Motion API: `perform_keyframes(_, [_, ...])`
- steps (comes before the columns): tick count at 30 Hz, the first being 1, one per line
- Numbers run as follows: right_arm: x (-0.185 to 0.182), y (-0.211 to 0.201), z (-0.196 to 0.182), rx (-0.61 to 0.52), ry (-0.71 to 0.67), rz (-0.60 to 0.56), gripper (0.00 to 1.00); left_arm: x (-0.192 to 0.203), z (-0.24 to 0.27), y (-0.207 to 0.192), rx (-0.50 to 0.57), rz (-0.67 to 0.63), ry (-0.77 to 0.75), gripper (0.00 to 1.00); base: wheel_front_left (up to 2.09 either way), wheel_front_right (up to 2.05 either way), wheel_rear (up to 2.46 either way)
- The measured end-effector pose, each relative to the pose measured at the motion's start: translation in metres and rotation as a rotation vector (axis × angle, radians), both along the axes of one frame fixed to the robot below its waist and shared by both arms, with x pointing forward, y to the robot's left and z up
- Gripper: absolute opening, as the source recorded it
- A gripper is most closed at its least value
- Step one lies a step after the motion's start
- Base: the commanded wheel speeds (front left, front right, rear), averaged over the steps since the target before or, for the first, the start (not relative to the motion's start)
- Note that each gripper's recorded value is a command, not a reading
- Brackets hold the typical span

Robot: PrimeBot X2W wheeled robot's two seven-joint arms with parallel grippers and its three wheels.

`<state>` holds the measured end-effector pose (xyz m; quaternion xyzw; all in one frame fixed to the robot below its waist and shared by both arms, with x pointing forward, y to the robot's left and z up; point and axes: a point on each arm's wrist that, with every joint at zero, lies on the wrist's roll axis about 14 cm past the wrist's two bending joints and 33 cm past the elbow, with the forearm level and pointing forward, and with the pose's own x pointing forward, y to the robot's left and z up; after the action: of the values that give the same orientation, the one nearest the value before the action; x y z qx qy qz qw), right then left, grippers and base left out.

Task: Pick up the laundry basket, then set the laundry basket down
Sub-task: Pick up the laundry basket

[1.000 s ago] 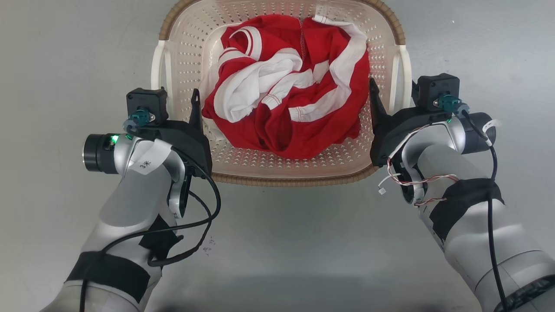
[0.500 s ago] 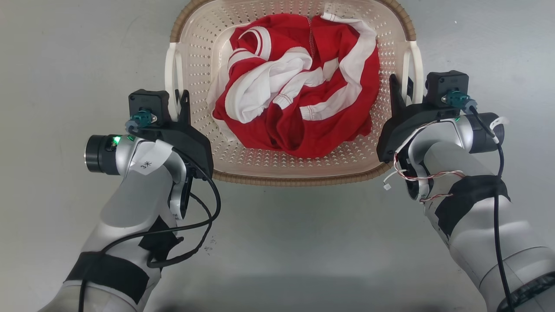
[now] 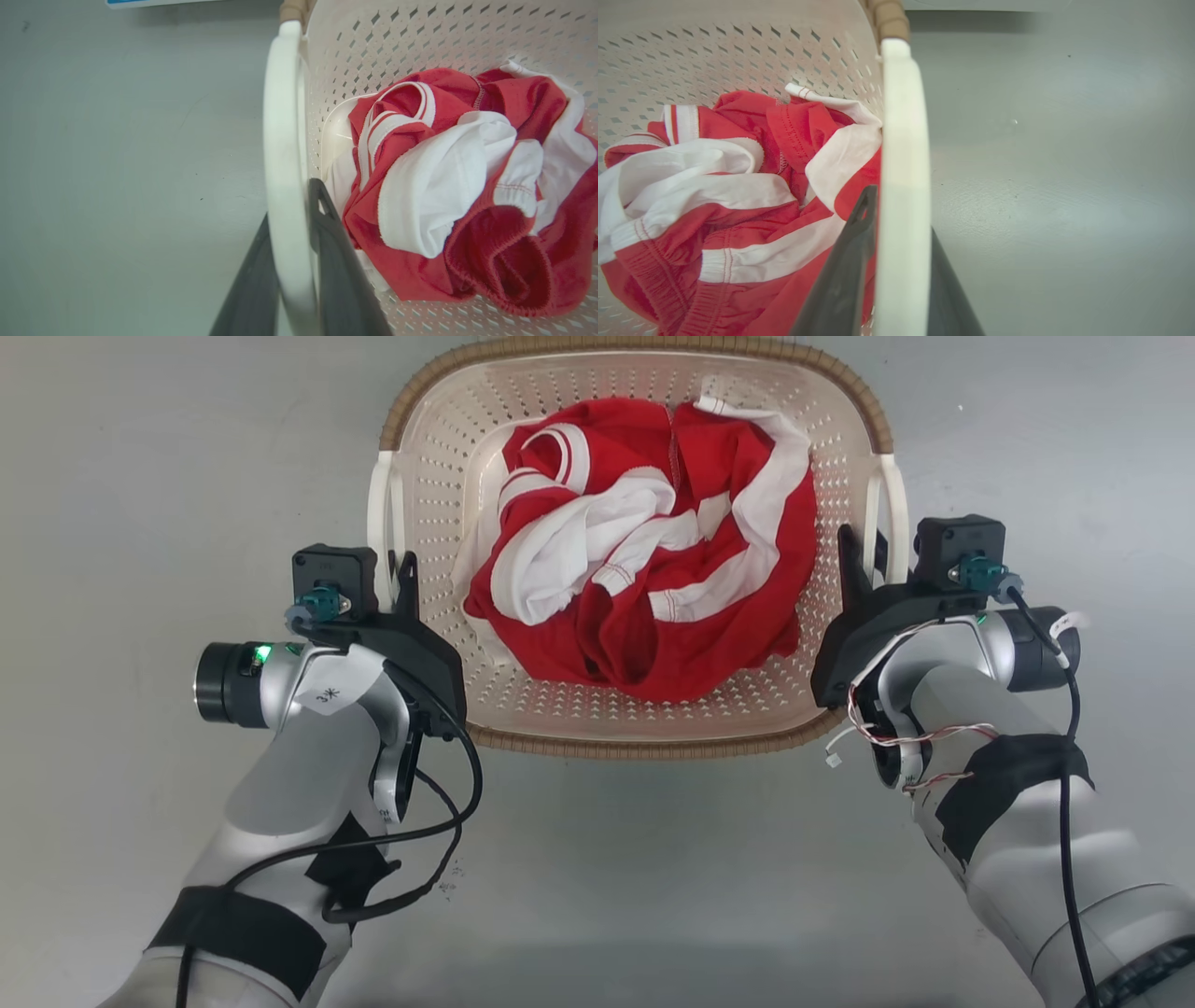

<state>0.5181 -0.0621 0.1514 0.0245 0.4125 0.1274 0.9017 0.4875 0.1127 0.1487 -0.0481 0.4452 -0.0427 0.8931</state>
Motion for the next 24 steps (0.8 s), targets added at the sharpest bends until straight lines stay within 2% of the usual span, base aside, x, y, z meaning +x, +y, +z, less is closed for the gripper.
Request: perform_keyframes(24, [-0.039, -0.001, 0.056, 0.015, -0.006, -0.016, 0.00, -0.034, 0.055, 0.000, -0.006, 0.010, -0.014, 0.00, 0.00, 0.00, 0.00])
